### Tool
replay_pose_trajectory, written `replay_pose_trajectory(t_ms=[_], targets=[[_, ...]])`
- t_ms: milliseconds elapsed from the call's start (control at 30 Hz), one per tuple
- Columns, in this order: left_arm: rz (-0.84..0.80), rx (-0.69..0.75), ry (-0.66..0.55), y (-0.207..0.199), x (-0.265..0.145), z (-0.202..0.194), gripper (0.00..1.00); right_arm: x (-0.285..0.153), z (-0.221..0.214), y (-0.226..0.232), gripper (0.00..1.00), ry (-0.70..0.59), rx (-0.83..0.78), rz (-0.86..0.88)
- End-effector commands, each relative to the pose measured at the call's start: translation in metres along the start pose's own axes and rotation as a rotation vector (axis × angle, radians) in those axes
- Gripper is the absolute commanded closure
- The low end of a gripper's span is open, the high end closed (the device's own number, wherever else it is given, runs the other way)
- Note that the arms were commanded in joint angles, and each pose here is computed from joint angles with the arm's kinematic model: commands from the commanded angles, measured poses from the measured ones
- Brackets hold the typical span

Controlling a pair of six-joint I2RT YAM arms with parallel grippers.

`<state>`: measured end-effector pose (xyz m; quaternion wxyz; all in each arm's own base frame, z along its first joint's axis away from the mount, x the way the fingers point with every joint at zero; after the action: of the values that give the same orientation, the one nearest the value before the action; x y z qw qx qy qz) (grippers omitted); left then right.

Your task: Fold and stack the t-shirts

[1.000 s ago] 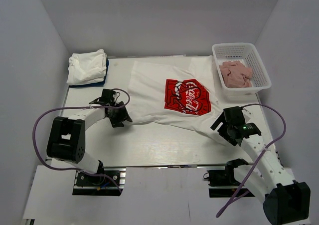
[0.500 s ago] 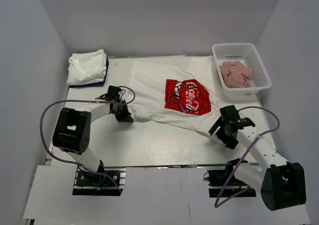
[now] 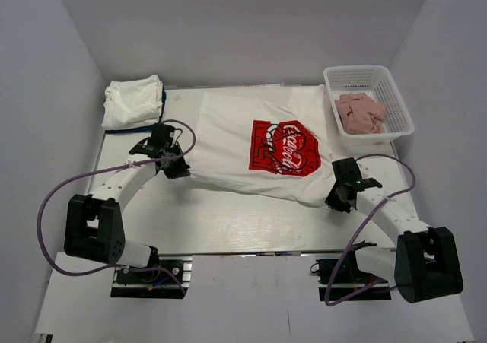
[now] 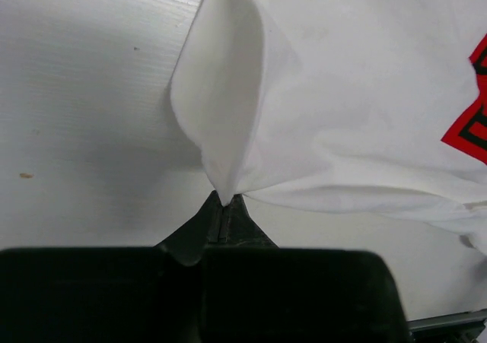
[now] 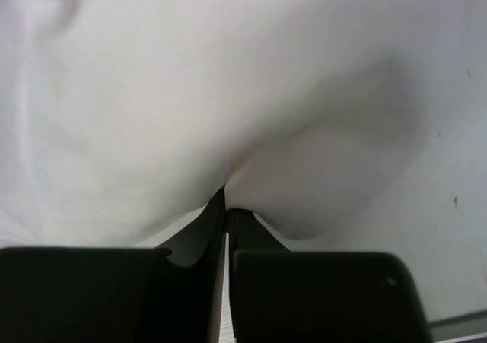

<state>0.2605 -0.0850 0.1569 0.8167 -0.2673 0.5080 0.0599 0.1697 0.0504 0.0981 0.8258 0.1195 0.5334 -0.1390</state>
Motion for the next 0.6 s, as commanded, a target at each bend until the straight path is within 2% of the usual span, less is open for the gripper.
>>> replay_pose_trajectory(t_ms=[0,33,133,300,500,533,567], targets=[[-0.048,0.016,-0.131,-0.014,-0.030,0.022,1.00,-0.016,0.030,0.014,1.00,-0.169,-0.074,0.128],[-0.057,0.017,-0.157,-0.017,-0.036,0.027,1.00,-0.026,0.040,0.018,1.00,-0.210,-0.086,0.152],[-0.098,0.017,-0.251,-0.033,-0.054,0.047,1.00,-0.078,0.086,0.027,1.00,-0.439,-0.085,0.203],[-0.178,0.032,-0.441,-0.064,-0.099,0.087,1.00,-0.142,0.128,0.029,1.00,-0.668,-0.093,0.219],[-0.278,0.054,-0.741,-0.094,-0.182,0.130,1.00,-0.223,0.172,0.028,1.00,-0.982,-0.041,0.257],[-0.307,0.069,-0.807,-0.099,-0.201,0.136,1.00,-0.251,0.182,0.027,1.00,-1.076,-0.031,0.284],[-0.326,0.067,-0.830,-0.102,-0.209,0.139,1.00,-0.258,0.186,0.027,1.00,-1.107,-0.059,0.285]])
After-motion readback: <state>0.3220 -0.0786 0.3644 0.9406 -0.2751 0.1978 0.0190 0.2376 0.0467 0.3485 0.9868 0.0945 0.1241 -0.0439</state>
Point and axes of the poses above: each gripper's point midway between its finger pads, its own x axis out along the fingers, its own y axis along the line the jaws close on, z = x × y, the point moved 9 cm from there along -x, back along the fingers, and after that the axes turned 8 degrees about -x, right-handed, at the moved point
